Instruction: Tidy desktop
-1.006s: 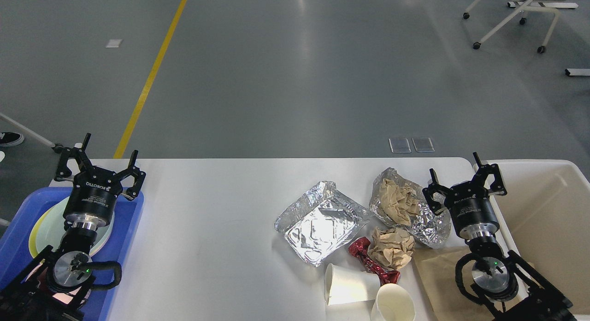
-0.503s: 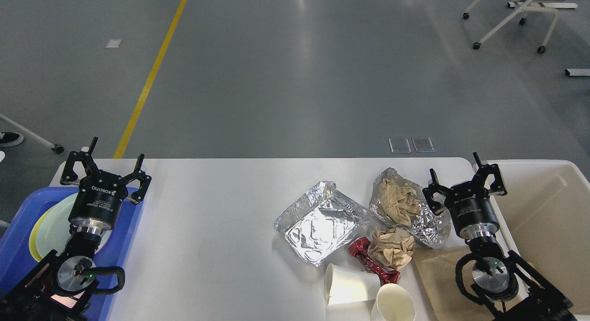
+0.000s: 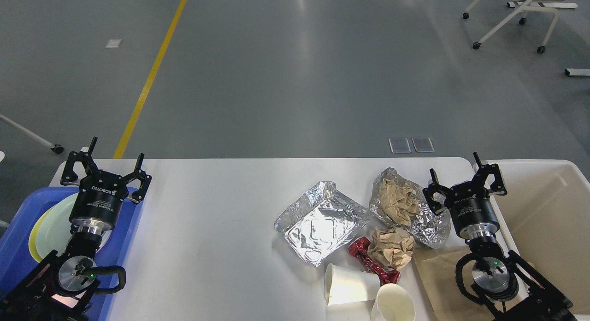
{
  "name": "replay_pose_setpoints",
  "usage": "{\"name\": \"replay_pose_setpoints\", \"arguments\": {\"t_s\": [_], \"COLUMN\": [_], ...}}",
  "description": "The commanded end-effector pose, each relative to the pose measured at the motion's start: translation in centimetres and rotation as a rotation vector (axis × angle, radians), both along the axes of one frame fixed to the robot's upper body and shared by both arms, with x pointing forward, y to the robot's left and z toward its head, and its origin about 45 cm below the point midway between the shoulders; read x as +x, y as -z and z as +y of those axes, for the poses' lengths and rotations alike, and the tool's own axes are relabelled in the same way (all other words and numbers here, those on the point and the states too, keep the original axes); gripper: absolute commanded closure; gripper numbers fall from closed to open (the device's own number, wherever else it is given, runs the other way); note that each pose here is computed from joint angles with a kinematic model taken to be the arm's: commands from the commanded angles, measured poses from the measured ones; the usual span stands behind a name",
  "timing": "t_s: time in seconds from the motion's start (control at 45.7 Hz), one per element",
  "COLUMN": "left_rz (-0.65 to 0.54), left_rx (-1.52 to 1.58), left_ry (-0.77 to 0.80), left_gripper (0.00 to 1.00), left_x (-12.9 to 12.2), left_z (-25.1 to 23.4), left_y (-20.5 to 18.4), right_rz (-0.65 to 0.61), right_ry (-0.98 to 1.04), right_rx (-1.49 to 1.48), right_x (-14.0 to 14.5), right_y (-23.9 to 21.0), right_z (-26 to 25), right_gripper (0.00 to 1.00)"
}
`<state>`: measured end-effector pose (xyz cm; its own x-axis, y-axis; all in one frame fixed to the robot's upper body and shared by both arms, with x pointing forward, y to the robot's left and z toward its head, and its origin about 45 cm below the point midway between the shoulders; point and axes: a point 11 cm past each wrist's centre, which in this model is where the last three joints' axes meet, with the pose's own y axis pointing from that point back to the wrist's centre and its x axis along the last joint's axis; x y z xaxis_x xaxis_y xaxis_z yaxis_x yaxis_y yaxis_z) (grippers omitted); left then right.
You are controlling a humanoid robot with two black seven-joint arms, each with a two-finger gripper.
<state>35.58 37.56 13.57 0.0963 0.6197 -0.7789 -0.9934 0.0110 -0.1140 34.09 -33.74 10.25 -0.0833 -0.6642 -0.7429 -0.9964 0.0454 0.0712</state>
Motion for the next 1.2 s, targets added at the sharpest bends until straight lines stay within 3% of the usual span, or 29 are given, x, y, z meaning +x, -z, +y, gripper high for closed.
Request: {"name": "replay_pose_setpoints", "arguments": {"t_s": [0.0, 1.181], "left_rz": [0.001, -0.001], "left_rx": [0.001, 0.001], "left_ry": [-0.001, 0.000], "left_gripper": [0.04, 0.04], "left_x": [0.0, 0.1], "left_z": [0.0, 0.0], "left_y": [0.0, -0.1], "right_rz": [0.000, -0.047], "right_ry": [0.000, 0.045], "right_rx": [0.000, -0.012], "right_x": [0.0, 1.0], "right_y": [0.0, -1.8], "right_z": [0.0, -2.1], "right_gripper": [0.00, 0.00]}}
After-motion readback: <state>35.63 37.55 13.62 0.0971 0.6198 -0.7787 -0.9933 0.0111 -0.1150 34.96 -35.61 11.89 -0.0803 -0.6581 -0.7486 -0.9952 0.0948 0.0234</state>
